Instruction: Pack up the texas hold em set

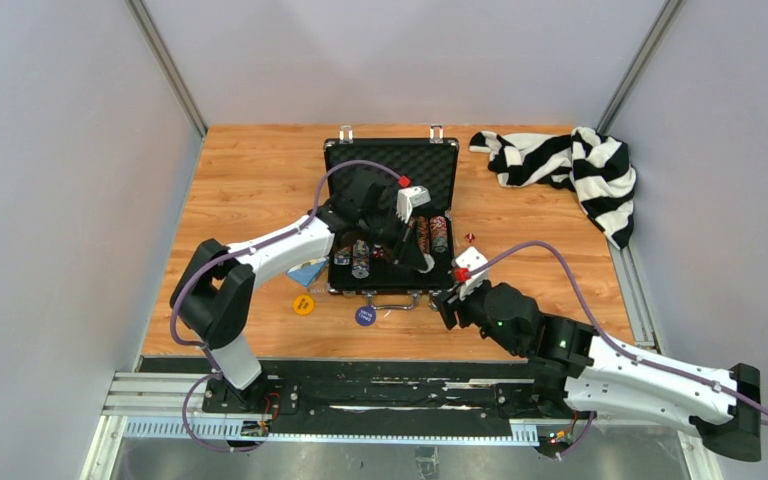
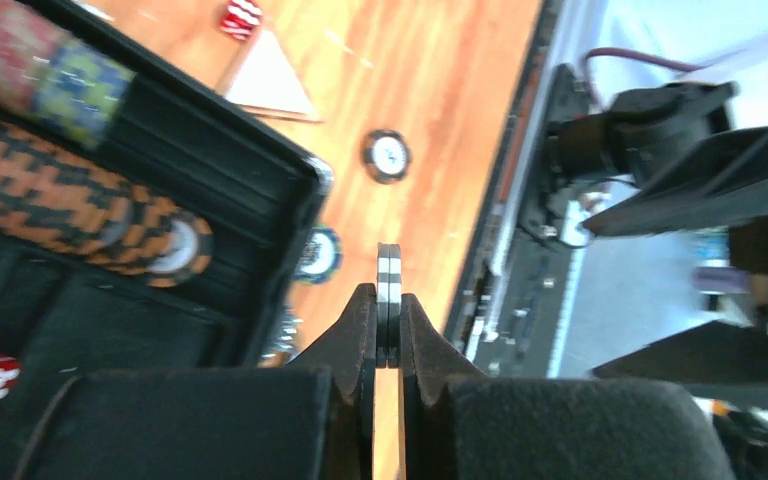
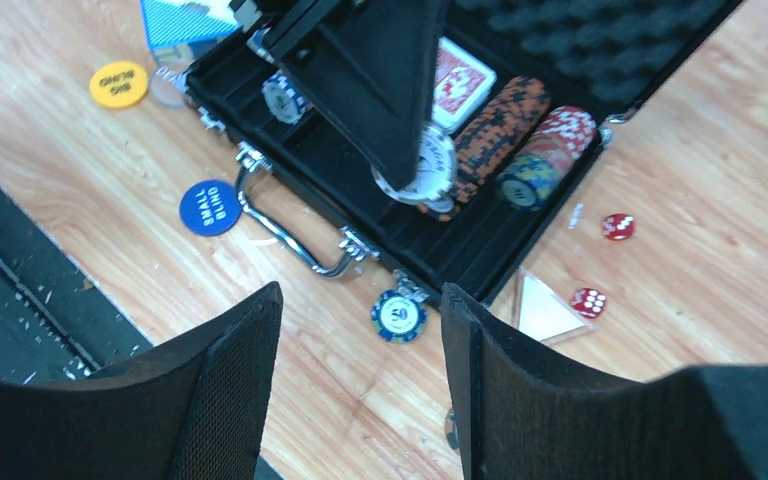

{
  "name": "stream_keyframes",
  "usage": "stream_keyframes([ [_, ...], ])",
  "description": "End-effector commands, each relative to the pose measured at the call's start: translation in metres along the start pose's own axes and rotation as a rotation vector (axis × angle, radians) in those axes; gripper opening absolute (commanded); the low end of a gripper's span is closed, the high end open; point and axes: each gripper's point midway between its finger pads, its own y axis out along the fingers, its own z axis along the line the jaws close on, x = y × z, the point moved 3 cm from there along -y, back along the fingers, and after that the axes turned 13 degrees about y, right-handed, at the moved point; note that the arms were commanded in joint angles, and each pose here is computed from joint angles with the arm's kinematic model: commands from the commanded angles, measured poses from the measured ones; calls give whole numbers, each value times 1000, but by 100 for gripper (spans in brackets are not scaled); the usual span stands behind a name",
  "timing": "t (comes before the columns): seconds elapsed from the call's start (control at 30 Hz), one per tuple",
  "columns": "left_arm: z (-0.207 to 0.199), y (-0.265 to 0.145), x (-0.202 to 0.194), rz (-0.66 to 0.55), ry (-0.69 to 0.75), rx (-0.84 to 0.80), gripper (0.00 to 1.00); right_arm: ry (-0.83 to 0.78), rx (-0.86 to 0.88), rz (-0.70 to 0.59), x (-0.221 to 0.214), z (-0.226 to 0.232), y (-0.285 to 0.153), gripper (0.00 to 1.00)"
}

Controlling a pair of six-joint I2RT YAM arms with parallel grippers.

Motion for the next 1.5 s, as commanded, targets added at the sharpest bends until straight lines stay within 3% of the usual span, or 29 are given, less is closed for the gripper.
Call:
stream_keyframes([
  [0.0,29,-13,-7,86,232,177,2,-39,-124,-14,-2,-29,-9,59],
  [0.17,46,-8,-18,146,381,208,0,-2,-173,-8,-7,-40,-5,59],
  [0.57,49,36,-18,182,538,213,0,12,-207,16,-20,-48,0,59],
  [0.97,78,57,-55,326,491,248,0,28,-210,14,-25,-53,-4,58],
  [1.47,107,67,-45,360,516,345,2,30,-199,15,-26,-52,-4,58],
])
